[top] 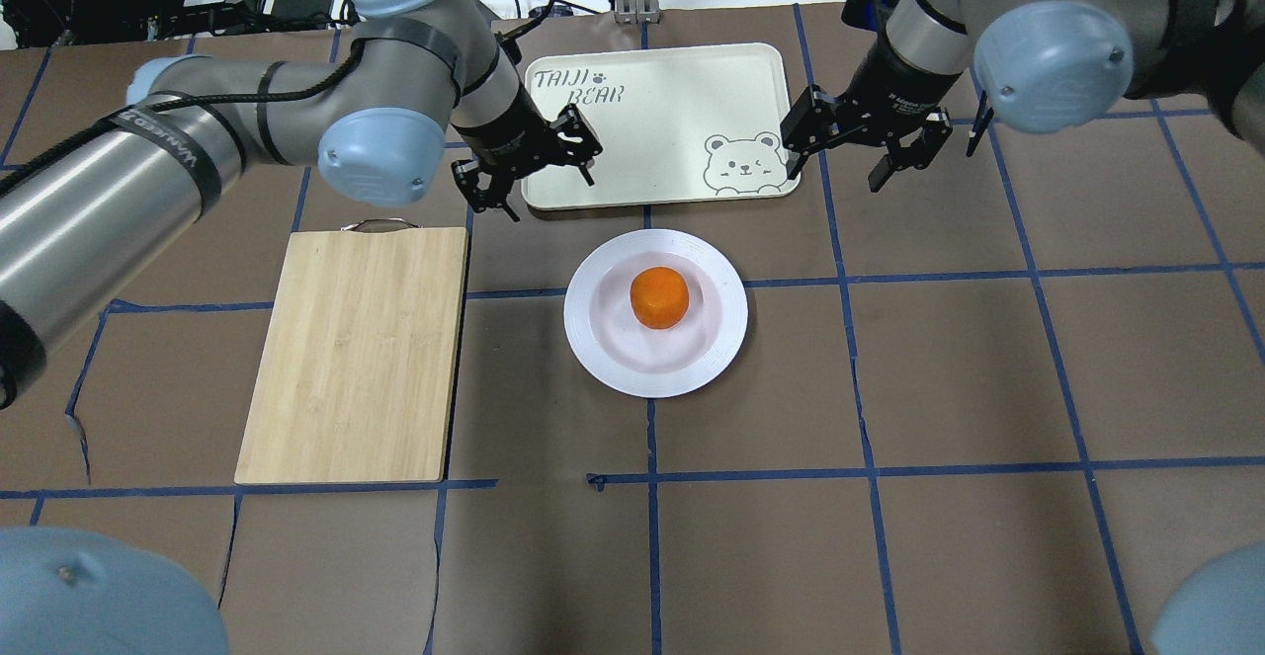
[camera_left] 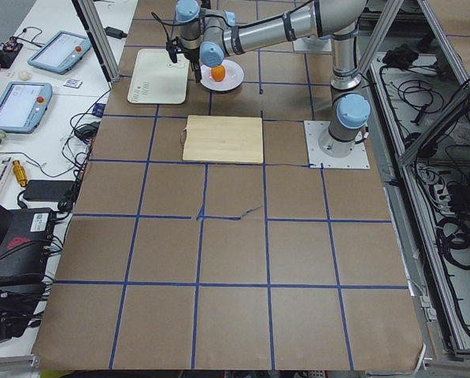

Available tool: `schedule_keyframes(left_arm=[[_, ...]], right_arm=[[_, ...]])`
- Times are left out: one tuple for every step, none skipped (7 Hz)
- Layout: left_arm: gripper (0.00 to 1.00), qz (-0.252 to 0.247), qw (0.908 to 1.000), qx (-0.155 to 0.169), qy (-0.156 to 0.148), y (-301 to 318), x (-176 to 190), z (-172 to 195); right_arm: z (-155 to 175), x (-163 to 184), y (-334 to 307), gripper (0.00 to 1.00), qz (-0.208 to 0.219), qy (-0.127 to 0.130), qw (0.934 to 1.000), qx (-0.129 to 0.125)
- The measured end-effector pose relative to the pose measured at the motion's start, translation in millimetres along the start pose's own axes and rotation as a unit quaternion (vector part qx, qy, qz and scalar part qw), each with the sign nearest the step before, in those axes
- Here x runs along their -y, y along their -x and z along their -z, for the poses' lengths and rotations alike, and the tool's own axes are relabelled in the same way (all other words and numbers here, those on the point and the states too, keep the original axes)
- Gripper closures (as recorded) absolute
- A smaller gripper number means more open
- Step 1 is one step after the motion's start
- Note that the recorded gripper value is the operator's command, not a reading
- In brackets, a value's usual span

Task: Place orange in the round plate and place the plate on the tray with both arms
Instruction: 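Withdraw the left gripper while the right gripper reaches to the plate rim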

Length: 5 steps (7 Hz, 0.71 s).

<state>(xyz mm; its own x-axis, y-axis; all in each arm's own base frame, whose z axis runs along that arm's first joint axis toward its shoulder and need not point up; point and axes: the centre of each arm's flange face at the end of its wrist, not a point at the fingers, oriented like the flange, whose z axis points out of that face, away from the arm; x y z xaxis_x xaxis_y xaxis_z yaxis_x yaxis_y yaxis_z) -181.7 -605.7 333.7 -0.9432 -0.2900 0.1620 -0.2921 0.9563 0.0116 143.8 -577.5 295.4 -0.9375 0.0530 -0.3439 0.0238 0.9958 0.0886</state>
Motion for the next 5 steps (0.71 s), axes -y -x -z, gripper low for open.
schedule_keyframes(left_arm=[[0.0, 0.003, 0.9999, 0.009, -0.008, 29, 8, 25], [0.0, 0.014, 0.9994, 0.025, -0.021, 53, 11, 50], [0.0, 0.021, 0.9978, 0.046, -0.042, 68, 8, 77], [0.0, 0.023, 0.9965, 0.053, -0.06, 73, 0, 100], [0.0, 0.022, 0.9954, 0.055, -0.076, 77, -8, 119]], right_arm=[[-40, -14, -7, 0.0, 0.0, -0.003, 0.9995, 0.031], [-72, -29, -12, 0.0, 0.002, -0.015, 0.9984, 0.055], [-94, -40, -14, 0.0, -0.003, -0.031, 0.9967, 0.075], [-107, -45, -15, 0.0, -0.019, -0.034, 0.9954, 0.088], [-120, -49, -16, 0.0, -0.03, -0.026, 0.9949, 0.093]])
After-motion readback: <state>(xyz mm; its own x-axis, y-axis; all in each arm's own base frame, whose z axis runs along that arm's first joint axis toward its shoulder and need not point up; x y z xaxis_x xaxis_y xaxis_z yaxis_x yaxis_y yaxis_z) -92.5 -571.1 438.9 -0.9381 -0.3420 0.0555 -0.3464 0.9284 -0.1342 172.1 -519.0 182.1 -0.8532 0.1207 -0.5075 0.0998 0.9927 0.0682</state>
